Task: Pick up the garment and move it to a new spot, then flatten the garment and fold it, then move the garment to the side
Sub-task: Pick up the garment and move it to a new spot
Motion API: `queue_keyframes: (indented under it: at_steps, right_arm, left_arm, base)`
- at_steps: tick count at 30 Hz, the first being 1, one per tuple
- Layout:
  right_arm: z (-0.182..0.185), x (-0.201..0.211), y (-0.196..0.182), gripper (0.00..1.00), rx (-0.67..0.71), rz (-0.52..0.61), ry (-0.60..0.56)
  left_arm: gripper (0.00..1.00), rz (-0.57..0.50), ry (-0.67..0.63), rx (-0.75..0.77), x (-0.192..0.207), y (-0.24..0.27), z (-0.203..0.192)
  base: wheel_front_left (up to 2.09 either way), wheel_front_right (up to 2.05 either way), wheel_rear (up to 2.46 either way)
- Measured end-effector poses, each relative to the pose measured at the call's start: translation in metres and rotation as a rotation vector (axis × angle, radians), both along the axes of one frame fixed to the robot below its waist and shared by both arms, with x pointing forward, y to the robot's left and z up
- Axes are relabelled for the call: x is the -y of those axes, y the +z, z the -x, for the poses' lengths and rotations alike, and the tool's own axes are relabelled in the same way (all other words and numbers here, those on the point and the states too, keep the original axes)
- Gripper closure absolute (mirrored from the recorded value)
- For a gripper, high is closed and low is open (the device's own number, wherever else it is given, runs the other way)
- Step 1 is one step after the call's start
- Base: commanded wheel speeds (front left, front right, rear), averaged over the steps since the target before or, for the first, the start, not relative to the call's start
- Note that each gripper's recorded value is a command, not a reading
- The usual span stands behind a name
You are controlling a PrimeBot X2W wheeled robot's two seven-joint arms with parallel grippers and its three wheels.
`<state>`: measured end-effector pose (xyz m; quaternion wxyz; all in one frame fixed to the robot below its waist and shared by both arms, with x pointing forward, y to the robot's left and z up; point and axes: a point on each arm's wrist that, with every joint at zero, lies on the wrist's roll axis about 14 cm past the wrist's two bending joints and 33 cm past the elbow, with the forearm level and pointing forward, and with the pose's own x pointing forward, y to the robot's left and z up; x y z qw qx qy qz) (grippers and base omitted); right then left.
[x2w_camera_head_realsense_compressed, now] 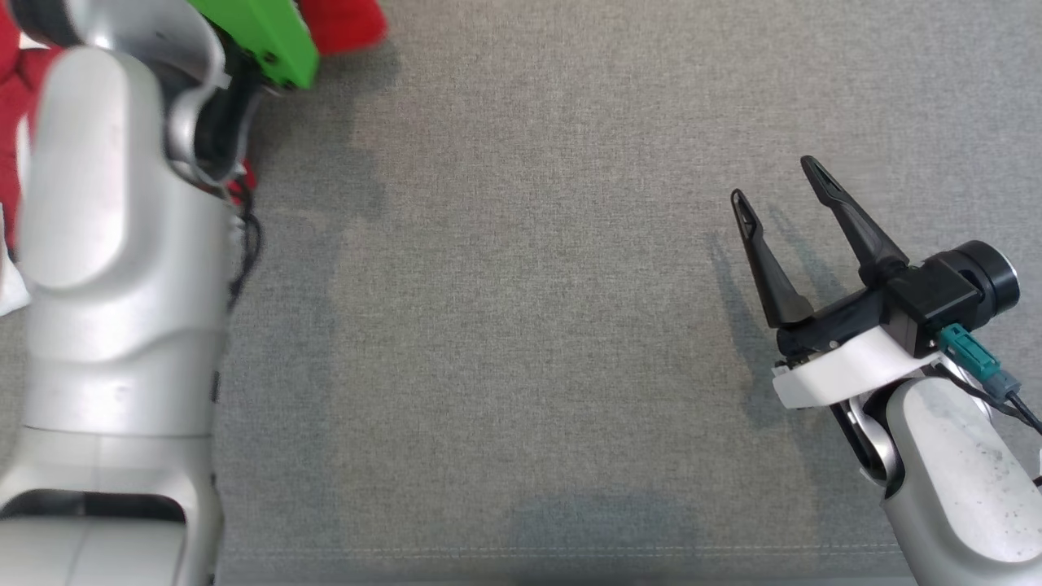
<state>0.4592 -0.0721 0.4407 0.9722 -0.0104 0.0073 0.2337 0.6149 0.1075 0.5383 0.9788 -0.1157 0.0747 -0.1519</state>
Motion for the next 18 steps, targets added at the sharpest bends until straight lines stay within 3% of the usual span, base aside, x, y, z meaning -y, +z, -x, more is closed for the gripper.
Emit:
queue_keyframes:
  at_steps: [5, 12, 18]
  right_arm:
    - [0.014, 0.005, 0.015, 0.0, 0.008, -0.013, -0.038]
    - [0.031, 0.015, 0.034, 0.0, 0.032, -0.029, -0.085]
    - [0.047, 0.033, 0.045, 0.0, 0.048, -0.017, -0.139]
  left_arm:
    - [1.0, 0.045, -0.197, -0.058, 0.081, -0.008, 0.053]
    - [1.0, 0.0, -0.487, -0.048, 0.157, -0.007, 0.127]
    - [1.0, 0.154, -0.755, -0.124, 0.223, -0.009, 0.211]
  base:
    - [0.0, 0.0, 0.0]
    - [0.0, 0.0, 0.0]
    - [0.0, 0.0, 0.0]
